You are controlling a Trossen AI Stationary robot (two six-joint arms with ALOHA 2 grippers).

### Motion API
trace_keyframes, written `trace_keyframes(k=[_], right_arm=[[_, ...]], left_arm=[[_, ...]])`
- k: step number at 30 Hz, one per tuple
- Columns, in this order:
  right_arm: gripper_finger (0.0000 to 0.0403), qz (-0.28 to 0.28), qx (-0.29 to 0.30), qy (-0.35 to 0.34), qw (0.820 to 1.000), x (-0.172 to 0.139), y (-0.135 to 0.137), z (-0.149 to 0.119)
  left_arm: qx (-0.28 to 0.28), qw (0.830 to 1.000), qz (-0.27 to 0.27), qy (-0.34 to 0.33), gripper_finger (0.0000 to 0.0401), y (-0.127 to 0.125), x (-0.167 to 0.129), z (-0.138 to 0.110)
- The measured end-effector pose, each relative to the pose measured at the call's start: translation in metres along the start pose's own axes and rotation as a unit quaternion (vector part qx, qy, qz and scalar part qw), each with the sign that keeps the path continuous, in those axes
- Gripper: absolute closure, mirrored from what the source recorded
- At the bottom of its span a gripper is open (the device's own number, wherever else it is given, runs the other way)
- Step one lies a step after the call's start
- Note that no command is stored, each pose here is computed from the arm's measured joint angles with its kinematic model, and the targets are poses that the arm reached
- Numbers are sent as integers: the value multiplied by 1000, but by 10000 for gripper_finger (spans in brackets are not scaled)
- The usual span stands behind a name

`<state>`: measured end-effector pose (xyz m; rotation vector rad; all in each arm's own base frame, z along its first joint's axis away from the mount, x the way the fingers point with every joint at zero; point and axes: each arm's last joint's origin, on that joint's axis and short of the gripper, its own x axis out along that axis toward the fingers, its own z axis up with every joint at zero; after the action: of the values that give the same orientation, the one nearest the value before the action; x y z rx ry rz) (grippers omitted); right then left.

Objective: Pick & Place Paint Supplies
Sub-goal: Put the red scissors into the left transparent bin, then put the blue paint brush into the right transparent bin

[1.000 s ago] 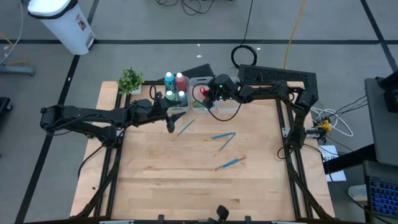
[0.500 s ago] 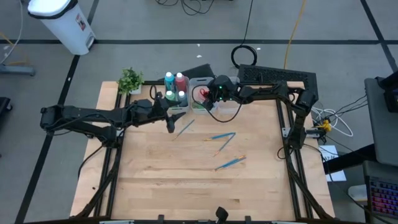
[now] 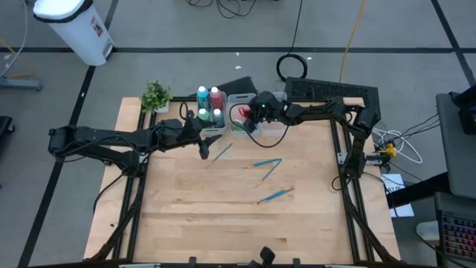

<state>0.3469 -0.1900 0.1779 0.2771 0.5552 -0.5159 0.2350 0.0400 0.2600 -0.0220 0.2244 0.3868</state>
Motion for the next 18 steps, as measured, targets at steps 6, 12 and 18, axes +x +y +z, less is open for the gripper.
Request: trace_keyframes(k=[6,12,18], right_arm=[[323,-22,0,-21,1000,0,-1,4],[296,-36,-13,-36,999,0,4,6],[265,-19,-40,-56,997,-1,17,8]], left_arm=[[0,1000,0,0,144,0,0,0],[0,1000,0,0,144,0,0,0],[0,1000,0,0,144,0,0,0]])
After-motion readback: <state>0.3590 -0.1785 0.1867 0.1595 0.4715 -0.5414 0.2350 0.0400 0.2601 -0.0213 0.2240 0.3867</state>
